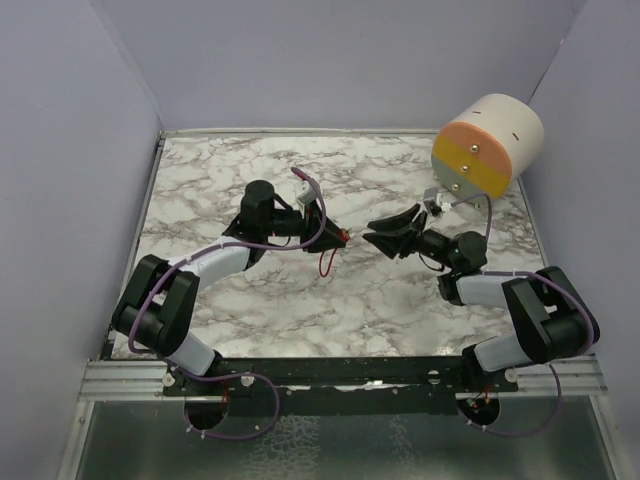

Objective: Unlock with the key

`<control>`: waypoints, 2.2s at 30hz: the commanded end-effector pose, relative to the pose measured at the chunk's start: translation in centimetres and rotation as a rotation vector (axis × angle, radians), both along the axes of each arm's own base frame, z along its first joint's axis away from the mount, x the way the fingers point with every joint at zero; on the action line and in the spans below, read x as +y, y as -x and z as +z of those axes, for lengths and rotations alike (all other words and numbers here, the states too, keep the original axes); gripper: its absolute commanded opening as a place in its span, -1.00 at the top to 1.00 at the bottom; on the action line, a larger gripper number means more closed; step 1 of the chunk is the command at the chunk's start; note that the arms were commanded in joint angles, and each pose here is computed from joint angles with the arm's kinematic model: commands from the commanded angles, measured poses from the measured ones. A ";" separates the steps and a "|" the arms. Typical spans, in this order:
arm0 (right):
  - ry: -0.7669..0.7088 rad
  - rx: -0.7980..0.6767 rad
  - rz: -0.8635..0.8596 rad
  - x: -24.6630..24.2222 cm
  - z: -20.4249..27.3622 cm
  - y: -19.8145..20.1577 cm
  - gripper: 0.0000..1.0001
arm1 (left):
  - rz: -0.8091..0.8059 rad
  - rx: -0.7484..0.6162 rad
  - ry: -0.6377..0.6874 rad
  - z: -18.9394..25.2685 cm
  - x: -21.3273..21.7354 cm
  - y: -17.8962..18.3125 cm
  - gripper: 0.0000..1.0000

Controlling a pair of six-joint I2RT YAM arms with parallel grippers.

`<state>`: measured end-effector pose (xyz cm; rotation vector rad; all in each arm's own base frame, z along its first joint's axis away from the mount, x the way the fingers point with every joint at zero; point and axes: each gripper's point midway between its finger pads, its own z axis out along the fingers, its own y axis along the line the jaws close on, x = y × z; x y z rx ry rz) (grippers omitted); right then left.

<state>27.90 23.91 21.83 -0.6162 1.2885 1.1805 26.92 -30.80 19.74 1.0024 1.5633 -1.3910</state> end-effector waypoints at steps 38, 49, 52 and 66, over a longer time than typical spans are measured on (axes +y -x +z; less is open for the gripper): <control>-0.082 -0.171 0.190 1.5 3.2 0.8 0.30 | -0.088 0.020 0.028 0.6 -1.5 0.8 1.00; -0.071 -0.177 0.226 1.8 3.4 0.9 0.35 | -0.105 0.016 0.032 0.8 -2.4 0.7 1.00; -0.069 -0.176 0.231 1.8 3.3 0.9 0.38 | -0.109 0.016 0.032 0.8 -2.6 0.7 1.00; -0.061 -0.170 0.248 2.0 3.1 1.0 0.82 | -0.120 0.009 0.035 1.0 -3.5 0.9 1.00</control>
